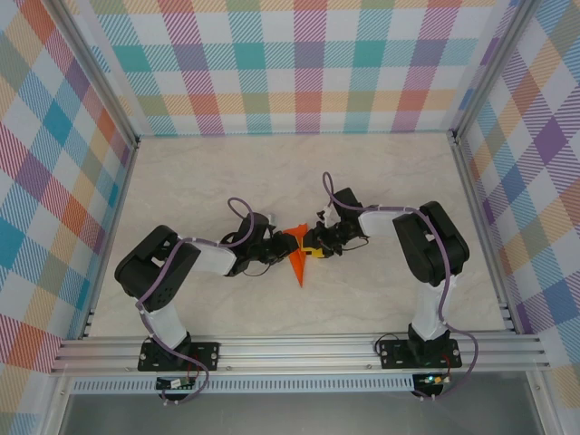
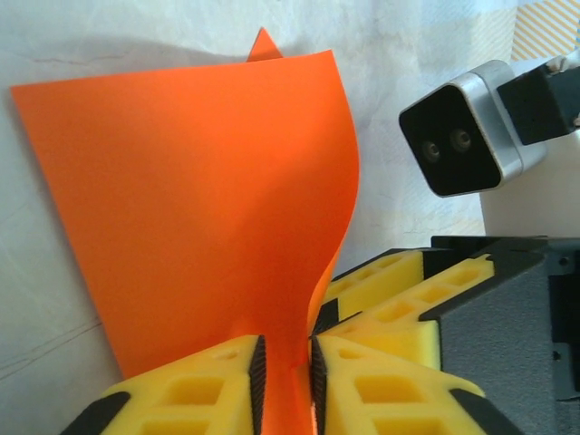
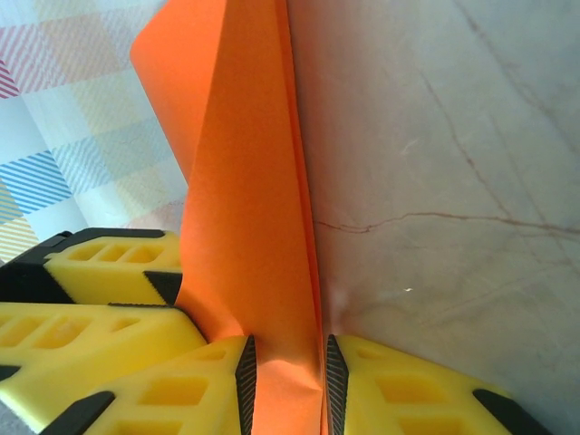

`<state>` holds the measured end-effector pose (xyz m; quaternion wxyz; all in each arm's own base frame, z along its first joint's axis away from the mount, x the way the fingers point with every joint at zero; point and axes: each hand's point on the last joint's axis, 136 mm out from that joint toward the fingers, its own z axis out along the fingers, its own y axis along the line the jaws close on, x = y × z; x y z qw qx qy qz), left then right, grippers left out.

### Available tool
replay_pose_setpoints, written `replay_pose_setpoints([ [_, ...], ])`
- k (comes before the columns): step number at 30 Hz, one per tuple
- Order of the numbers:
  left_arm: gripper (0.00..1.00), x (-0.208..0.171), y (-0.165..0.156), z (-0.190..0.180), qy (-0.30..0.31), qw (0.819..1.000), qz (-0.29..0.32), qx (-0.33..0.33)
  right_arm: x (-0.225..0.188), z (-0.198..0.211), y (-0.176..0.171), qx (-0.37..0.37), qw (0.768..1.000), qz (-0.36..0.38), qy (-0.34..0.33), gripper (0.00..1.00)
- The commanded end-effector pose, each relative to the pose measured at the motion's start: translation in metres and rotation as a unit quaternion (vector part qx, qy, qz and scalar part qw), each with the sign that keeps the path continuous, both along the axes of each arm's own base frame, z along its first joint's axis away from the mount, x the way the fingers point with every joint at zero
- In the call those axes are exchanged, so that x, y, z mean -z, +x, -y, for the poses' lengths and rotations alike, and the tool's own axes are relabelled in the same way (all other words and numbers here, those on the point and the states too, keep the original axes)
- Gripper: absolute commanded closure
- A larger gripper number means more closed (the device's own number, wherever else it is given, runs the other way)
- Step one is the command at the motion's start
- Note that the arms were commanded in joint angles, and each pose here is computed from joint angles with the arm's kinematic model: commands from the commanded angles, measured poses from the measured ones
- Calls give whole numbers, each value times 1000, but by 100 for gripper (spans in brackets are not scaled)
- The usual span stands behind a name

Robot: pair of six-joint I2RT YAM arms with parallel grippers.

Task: Fold a paper plane with a square sheet of paper (fold left side to right side)
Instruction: Fold the wing for the fifth time at the center of the table.

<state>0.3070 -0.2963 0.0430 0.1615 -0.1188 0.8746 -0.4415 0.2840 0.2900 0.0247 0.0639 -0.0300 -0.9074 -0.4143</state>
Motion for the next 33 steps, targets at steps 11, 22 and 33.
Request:
replay_pose_setpoints([
  [11, 98, -9, 8, -18, 29, 999, 25, -14, 32, 9, -15, -13, 998, -26, -49, 70],
  [22, 100, 4, 2, -34, 44, 999, 20, -23, 20, 8, -10, -15, 999, 0, -42, 67],
  [33, 100, 17, 1, -38, 59, 998, 12, -28, 17, 7, -10, -16, 999, 4, -37, 66],
])
